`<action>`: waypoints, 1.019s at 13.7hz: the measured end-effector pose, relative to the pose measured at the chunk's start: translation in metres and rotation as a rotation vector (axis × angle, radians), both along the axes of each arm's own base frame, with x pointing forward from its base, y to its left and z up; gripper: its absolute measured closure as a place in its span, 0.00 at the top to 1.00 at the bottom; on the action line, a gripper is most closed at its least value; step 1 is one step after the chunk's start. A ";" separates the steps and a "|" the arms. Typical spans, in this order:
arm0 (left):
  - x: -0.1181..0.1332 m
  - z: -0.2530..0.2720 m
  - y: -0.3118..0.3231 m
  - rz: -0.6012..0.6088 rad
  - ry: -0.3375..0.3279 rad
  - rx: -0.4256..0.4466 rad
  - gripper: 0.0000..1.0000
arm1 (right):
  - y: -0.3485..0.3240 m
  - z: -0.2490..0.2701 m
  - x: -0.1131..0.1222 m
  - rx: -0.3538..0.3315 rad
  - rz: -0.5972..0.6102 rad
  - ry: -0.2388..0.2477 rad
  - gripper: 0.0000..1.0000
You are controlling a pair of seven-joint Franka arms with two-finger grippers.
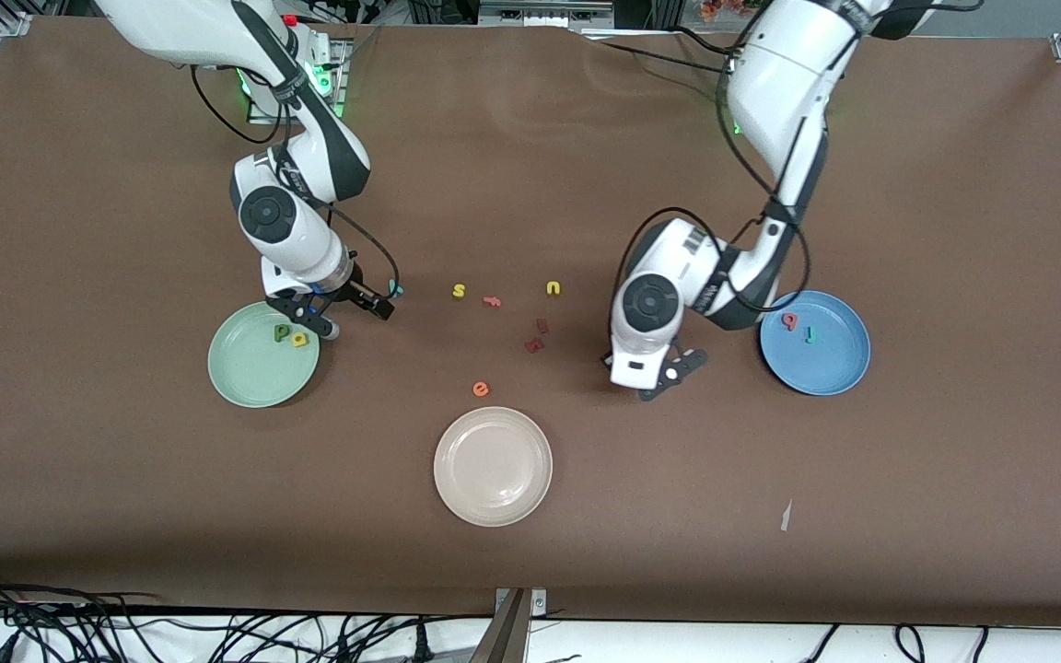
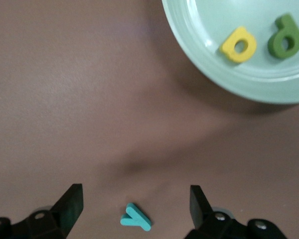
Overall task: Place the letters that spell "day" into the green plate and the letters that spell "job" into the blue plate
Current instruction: 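Place blue o with the left gripper while the right gripper grasps teal y, then lift teal y with the right gripper while the left gripper returns to rest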
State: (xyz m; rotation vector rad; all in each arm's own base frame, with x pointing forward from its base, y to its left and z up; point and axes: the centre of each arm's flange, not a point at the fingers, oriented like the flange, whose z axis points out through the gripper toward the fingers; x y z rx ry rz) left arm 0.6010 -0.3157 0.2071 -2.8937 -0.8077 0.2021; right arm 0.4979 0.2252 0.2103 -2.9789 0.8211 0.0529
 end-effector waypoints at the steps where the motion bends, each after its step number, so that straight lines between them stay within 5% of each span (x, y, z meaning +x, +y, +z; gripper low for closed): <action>1: 0.003 0.009 0.027 -0.042 0.014 -0.010 0.28 | 0.002 -0.004 -0.006 0.004 -0.012 -0.002 0.95; 9: -0.038 0.097 0.211 -0.295 0.043 -0.104 0.28 | 0.026 -0.016 -0.034 0.015 -0.112 -0.001 0.93; 14: -0.047 0.037 0.257 -0.292 0.015 -0.088 0.28 | 0.035 -0.022 -0.041 0.025 -0.122 -0.008 0.92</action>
